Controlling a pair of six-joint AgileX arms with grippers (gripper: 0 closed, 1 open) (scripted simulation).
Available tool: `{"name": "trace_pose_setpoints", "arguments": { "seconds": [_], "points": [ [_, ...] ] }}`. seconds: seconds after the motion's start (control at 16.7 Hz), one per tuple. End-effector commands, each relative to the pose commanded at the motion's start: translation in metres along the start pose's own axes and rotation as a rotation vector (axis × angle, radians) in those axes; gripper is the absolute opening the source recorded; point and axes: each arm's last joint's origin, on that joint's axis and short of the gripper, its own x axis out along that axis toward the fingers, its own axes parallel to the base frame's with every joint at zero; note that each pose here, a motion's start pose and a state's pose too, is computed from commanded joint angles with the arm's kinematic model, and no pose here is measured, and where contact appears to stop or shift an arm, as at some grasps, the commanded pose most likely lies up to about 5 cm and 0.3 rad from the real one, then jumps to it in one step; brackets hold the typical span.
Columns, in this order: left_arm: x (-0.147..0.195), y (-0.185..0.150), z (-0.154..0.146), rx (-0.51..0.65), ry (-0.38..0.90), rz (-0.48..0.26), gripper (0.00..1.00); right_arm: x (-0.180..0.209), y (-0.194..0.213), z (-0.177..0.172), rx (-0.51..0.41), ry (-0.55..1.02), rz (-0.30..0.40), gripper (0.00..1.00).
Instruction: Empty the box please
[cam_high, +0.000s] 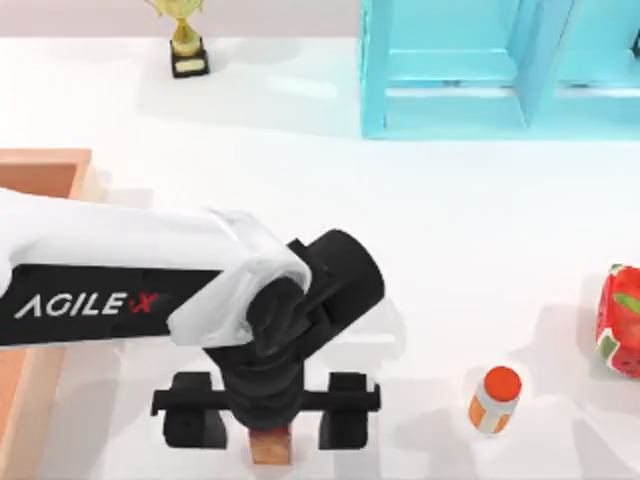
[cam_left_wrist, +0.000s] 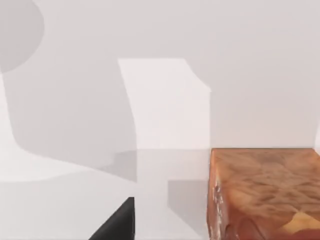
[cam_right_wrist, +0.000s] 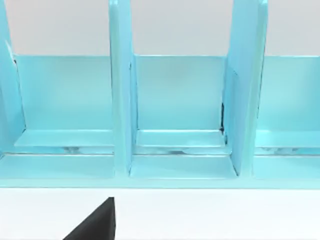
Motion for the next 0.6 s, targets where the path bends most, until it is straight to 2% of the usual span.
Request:
{"name": "trace_pose_setpoints", "arguments": {
  "seconds": [0.42, 0.6],
  "points": [
    [-0.001, 0.0, 0.0, 0.0, -0.001, -0.002, 1.0, 0.0, 0.0, 0.0, 0.0, 0.0, 0.0, 1.0],
    [-0.021, -0.004, 0.003, 0.0, -0.011, -0.015, 1.0, 0.0, 0.0, 0.0, 0.0, 0.0, 0.0, 1.0]
  ]
}}
